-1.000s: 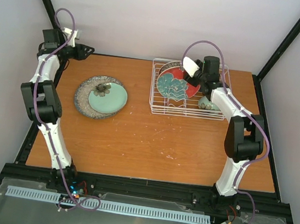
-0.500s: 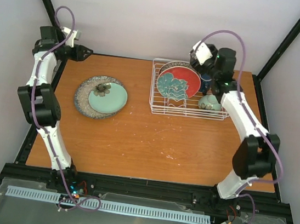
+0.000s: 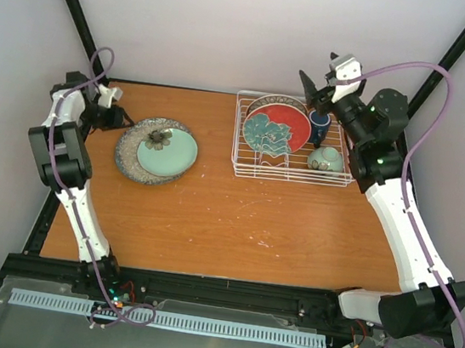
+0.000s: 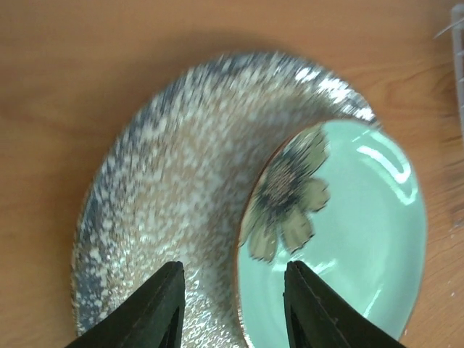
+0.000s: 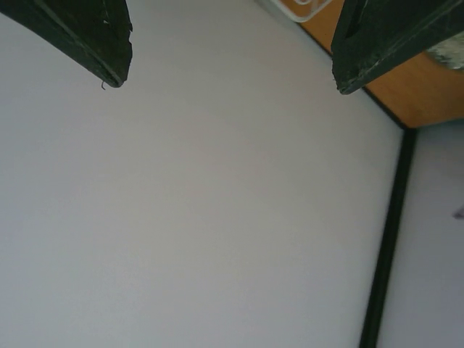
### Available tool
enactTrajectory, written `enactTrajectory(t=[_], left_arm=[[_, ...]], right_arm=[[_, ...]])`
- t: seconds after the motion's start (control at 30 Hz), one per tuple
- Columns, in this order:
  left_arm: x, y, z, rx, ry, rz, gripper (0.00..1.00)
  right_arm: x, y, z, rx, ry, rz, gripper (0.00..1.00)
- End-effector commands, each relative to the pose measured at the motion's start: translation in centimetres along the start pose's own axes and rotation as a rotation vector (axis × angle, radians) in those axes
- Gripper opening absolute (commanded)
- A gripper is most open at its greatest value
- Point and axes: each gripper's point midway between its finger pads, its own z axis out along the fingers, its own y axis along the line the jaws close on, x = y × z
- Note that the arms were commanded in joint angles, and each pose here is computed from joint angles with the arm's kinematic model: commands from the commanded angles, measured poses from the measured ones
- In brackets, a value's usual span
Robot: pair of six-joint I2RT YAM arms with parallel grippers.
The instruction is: Load the mixed dishes into the dish rack
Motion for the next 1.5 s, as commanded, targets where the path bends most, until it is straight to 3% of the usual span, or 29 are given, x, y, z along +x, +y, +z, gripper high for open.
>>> enactTrajectory(t=[0.0, 0.33, 1.0, 1.4, 1.47], left_arm=[[4.8, 1.9, 2.4, -0.041, 0.175, -0.101, 0.39], [6.4, 2.0, 4.0, -0.060, 0.238, -0.108, 0.38], [7.0, 0.6, 7.9, 0.027, 0.285, -0.095, 0.36], [7.7, -0.7, 8.9, 0.105, 0.296, -0.090, 0.02], [7.8, -1.1, 9.0, 0.137, 0.294, -0.085, 0.01]], right_arm=[[0.7, 3.6, 0.2, -0.125, 0.028, 0.154, 0.75], [0.9, 7.2, 0.3, -0.206, 0.056, 0.164, 0.76], [0.9, 7.6, 0.6, -0.212, 0.057, 0.151, 0.76], [1.1, 8.0, 0.9, -0.224, 0.068, 0.155, 0.76], [1.1, 8.0, 0.9, -0.224, 0.069, 0.154, 0.76]])
